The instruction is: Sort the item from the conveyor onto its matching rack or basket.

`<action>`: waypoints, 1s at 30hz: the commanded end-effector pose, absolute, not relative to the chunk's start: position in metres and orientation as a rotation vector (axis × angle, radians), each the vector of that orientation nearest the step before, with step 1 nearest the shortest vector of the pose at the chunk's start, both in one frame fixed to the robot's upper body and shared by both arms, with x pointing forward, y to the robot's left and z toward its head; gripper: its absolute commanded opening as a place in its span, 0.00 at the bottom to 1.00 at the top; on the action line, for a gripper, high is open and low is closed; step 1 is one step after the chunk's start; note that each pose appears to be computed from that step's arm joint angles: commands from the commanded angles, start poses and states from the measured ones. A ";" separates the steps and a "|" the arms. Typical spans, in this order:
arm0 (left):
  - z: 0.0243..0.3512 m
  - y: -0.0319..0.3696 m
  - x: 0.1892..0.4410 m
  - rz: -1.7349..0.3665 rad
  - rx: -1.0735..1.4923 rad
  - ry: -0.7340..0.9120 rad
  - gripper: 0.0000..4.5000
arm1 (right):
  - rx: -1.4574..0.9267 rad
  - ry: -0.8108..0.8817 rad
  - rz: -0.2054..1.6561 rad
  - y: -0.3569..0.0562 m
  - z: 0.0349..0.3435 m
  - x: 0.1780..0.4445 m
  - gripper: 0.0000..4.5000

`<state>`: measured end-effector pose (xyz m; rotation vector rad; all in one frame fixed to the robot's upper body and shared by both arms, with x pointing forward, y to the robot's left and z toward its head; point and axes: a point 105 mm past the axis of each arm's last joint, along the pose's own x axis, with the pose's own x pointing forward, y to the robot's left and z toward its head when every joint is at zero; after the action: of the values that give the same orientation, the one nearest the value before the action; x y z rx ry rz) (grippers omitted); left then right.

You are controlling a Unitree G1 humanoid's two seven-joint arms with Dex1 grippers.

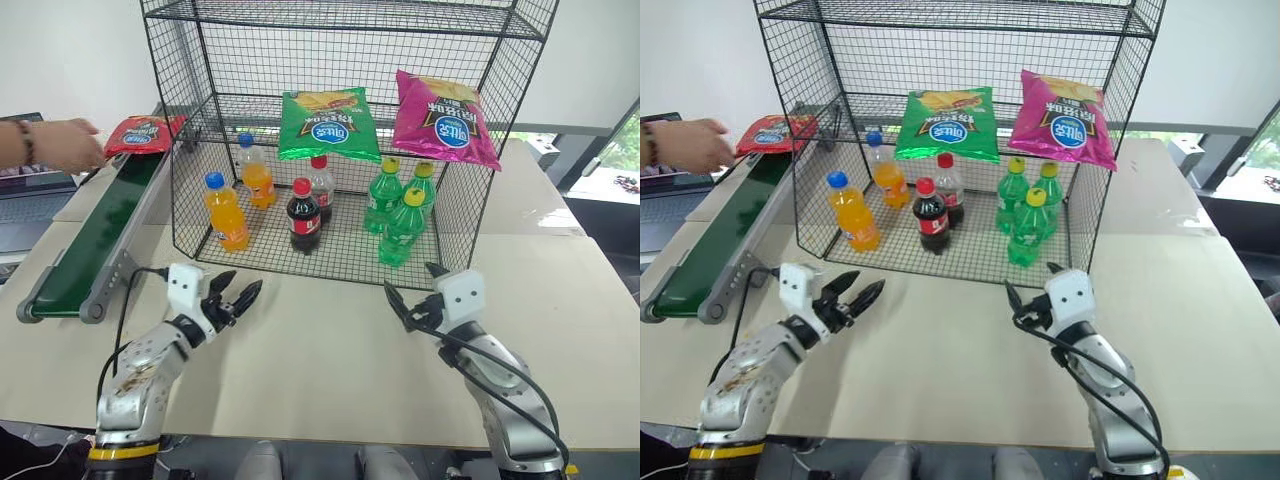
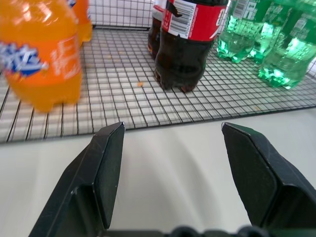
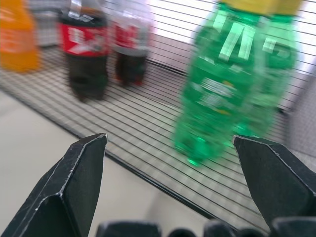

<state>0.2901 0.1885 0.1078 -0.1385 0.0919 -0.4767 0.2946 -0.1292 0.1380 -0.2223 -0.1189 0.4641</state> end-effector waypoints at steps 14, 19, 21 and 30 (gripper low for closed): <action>0.156 0.302 0.229 0.063 -0.745 -0.192 0.74 | -0.159 -0.280 1.215 -0.057 0.202 0.261 1.00; 0.157 0.330 0.211 0.134 -0.916 -0.229 0.74 | -0.176 -0.311 1.361 -0.046 0.218 0.258 1.00; 0.155 0.345 0.204 0.172 -0.958 -0.224 0.74 | -0.189 -0.323 1.403 -0.042 0.222 0.257 1.00; 0.156 0.393 0.187 0.285 -1.050 -0.265 0.74 | -0.209 -0.353 1.519 -0.033 0.229 0.253 1.00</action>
<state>0.1911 0.3832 0.1431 -1.0423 -0.2067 0.2818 0.2600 -0.0363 0.2189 -0.2069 -0.2955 1.4708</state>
